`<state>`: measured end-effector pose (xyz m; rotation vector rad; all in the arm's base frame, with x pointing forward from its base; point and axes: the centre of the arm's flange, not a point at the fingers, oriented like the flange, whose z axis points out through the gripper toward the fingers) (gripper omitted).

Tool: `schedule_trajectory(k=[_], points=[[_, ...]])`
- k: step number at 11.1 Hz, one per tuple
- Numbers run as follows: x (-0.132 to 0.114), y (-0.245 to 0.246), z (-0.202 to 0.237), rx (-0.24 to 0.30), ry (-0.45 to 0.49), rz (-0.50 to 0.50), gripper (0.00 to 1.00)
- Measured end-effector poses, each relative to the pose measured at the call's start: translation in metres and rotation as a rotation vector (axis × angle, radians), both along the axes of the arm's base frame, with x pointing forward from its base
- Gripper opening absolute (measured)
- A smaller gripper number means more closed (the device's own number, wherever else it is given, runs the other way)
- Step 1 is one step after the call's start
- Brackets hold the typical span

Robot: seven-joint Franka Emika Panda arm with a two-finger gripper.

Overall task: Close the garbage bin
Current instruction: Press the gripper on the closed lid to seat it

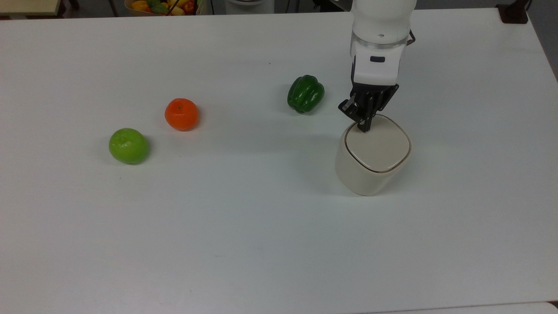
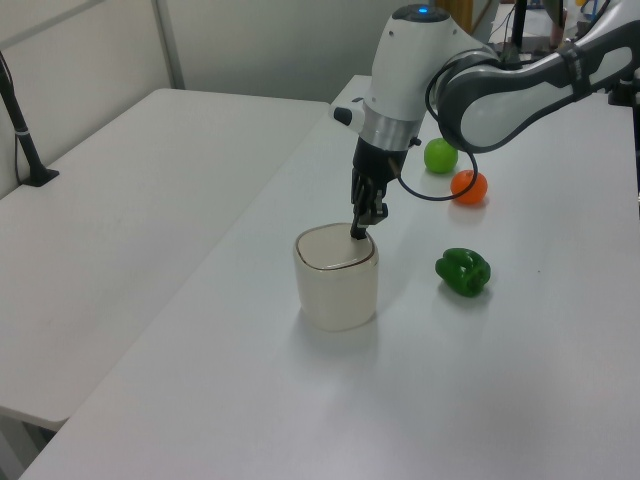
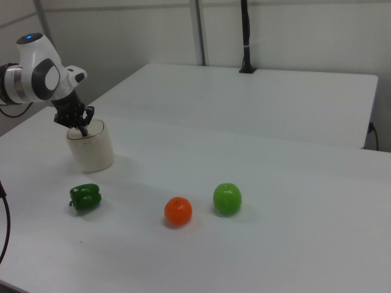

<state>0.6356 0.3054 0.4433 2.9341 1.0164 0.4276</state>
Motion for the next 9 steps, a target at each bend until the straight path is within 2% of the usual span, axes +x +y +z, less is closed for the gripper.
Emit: schedule_trajectory(k=[9], points=[[0.0010,0.0005,-0.0051,-0.004,0.006,0.002,0.01]])
